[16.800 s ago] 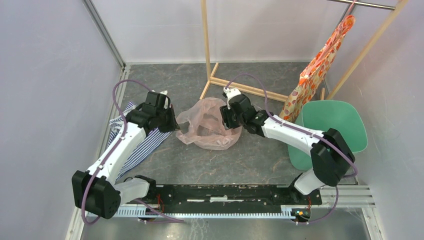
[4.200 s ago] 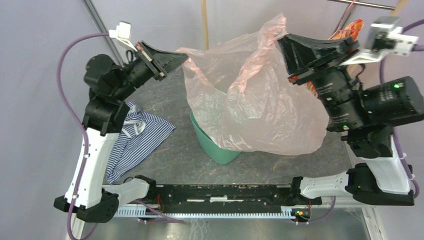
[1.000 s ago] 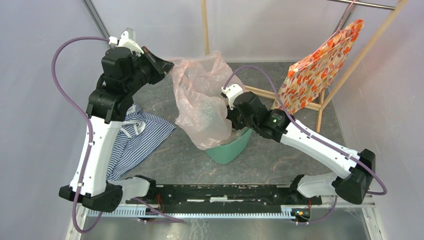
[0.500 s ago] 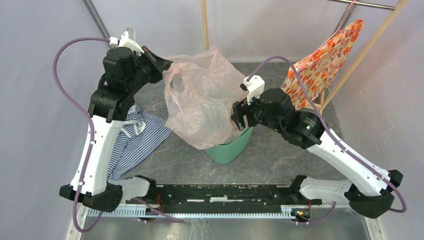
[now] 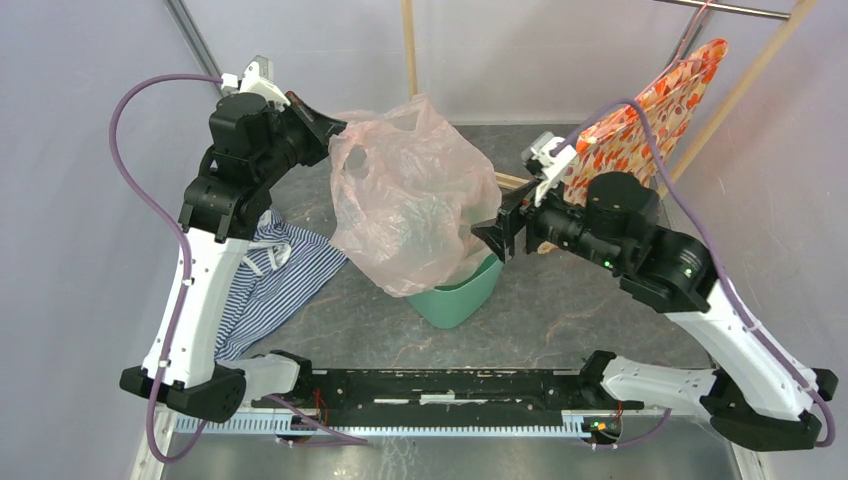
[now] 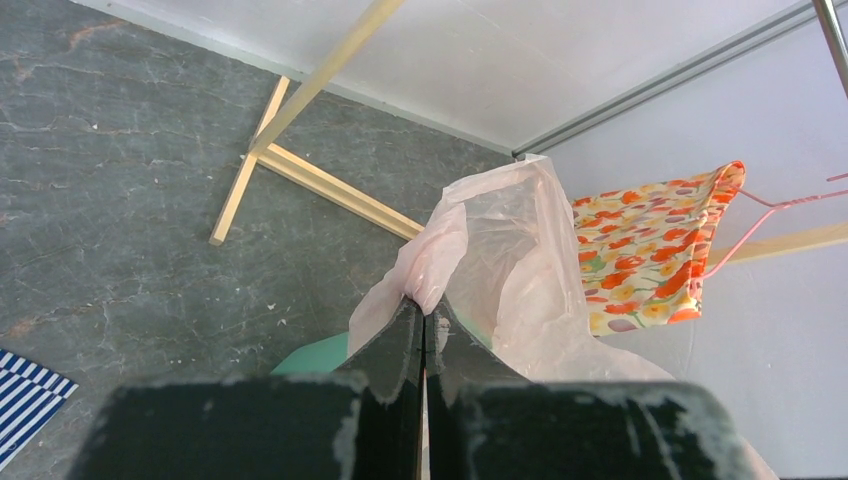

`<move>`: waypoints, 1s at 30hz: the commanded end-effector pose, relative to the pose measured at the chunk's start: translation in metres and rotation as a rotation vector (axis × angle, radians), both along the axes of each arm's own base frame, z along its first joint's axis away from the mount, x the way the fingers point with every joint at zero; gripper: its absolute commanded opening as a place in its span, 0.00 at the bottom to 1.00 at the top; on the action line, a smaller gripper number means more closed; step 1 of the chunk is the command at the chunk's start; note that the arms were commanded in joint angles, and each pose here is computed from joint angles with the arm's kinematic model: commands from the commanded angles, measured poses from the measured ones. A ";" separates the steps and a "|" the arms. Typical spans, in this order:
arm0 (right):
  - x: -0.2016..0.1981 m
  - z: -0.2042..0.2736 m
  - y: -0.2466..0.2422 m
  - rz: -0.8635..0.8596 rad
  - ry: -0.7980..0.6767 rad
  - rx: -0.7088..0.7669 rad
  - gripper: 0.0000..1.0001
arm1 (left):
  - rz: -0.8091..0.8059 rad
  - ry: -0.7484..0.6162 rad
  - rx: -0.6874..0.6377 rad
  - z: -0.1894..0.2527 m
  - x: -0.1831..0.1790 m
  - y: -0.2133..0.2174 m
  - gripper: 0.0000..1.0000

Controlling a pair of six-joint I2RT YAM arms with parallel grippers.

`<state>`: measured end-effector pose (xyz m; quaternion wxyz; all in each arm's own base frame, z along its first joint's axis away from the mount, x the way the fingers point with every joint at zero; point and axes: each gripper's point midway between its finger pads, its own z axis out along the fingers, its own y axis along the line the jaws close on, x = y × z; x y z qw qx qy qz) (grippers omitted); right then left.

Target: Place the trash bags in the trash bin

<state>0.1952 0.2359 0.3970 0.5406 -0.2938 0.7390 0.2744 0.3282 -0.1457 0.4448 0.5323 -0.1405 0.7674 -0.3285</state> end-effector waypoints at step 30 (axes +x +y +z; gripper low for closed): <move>0.057 -0.145 0.019 -0.262 0.103 -0.363 0.13 | -0.078 0.010 -0.035 -0.007 -0.001 -0.020 0.02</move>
